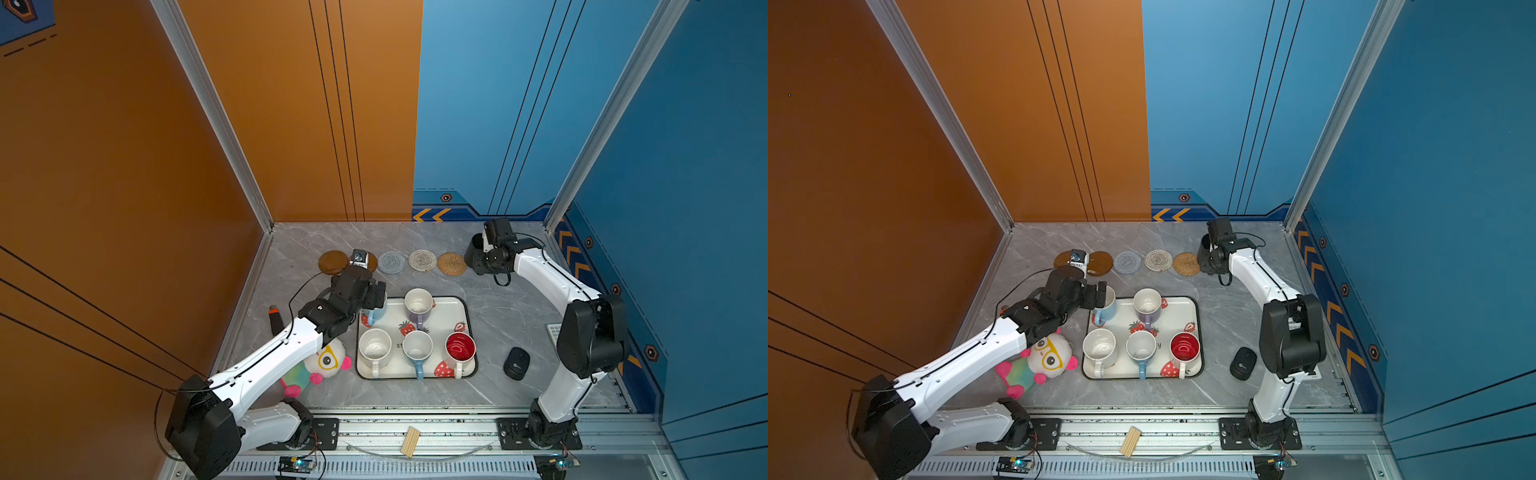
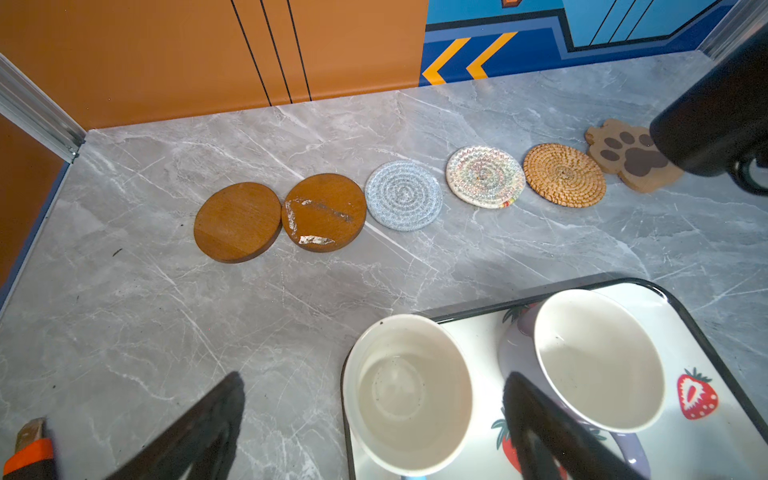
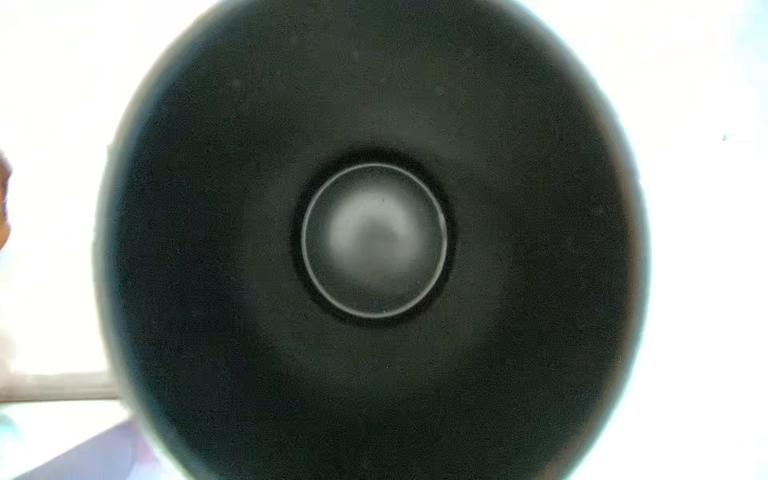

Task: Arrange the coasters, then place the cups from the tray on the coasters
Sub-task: 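Lower the black mug onto the paw coaster with the right gripper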

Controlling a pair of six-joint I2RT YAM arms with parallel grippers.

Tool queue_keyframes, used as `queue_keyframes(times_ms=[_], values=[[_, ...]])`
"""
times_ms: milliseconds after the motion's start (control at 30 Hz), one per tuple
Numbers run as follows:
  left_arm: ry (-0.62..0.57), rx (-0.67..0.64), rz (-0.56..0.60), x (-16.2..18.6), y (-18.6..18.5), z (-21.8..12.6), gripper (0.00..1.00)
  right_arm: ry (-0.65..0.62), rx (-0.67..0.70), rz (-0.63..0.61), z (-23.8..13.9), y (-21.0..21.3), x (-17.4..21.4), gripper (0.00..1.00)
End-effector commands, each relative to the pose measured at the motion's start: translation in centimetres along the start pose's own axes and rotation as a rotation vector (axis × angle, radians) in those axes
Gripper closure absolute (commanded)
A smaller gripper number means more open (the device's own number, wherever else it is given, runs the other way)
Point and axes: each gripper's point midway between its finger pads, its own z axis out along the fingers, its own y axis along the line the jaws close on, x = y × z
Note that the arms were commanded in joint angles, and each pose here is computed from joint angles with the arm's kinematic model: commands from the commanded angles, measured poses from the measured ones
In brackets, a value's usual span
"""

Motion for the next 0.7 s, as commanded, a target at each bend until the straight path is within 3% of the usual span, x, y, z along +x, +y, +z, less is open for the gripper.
queue_keyframes(times_ms=[0, 400, 667], values=[[-0.012, 0.016, -0.005, -0.9, -0.2, 0.1, 0.02, -0.056, 0.028, -0.026, -0.2, -0.3, -3.5, 1.00], [-0.020, 0.009, -0.017, -1.2, 0.2, 0.4, 0.02, -0.045, 0.087, -0.013, 2.5, -2.4, -7.0, 1.00], [-0.009, 0.010, -0.020, -1.2, 0.1, 0.8, 0.02, 0.012, 0.107, 0.006, 4.5, -3.8, -5.3, 1.00]])
